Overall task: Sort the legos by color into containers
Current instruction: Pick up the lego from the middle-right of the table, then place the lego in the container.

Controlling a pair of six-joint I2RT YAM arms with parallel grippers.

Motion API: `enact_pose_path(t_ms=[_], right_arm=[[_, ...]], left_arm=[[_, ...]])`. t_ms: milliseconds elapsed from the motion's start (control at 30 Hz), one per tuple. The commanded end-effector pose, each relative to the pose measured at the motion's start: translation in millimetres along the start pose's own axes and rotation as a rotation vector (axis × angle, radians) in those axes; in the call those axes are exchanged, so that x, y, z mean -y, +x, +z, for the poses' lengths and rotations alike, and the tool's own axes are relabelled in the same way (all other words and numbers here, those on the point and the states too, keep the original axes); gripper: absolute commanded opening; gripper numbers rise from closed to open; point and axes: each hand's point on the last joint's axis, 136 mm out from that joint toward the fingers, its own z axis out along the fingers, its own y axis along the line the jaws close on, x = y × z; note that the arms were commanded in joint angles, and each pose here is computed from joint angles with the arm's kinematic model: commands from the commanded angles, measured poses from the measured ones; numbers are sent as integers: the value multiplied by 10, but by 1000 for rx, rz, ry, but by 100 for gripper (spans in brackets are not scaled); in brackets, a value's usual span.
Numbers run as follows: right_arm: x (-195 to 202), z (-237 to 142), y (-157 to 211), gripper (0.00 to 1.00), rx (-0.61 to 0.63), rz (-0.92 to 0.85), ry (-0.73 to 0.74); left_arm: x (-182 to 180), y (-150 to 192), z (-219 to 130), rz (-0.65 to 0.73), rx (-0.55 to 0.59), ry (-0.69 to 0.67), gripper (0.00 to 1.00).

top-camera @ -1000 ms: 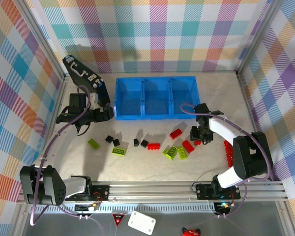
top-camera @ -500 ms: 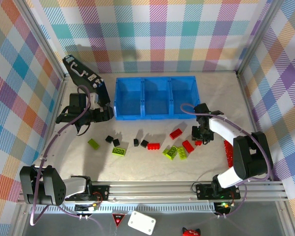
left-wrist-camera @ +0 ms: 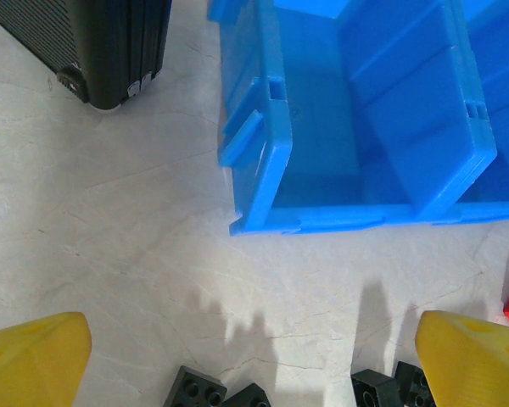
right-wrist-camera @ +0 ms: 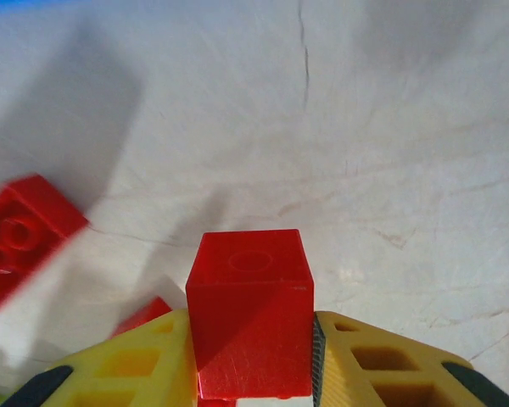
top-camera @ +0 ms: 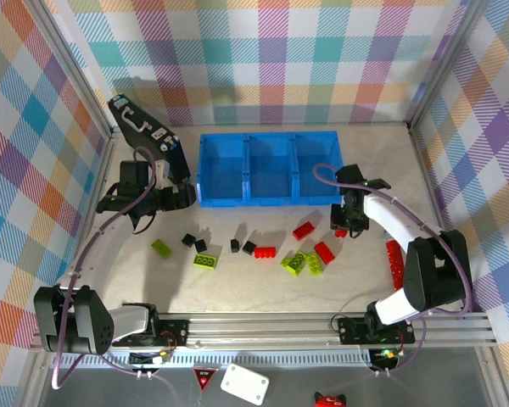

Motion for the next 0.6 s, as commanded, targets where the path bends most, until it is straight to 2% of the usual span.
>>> enact_pose_path(t_ms=[0,300,567], right_arm=[[-86,-253,-102,35,15,-5,-31],[-389,-479,-771,34,100,-57,-85],[-663,-249,-1355,34,98,-100,-102]], left_arm=[[44,2,-50,24,13,12,98],[58,32,-27,21,4,25,98],[10,63,0,23,-9,1,97]])
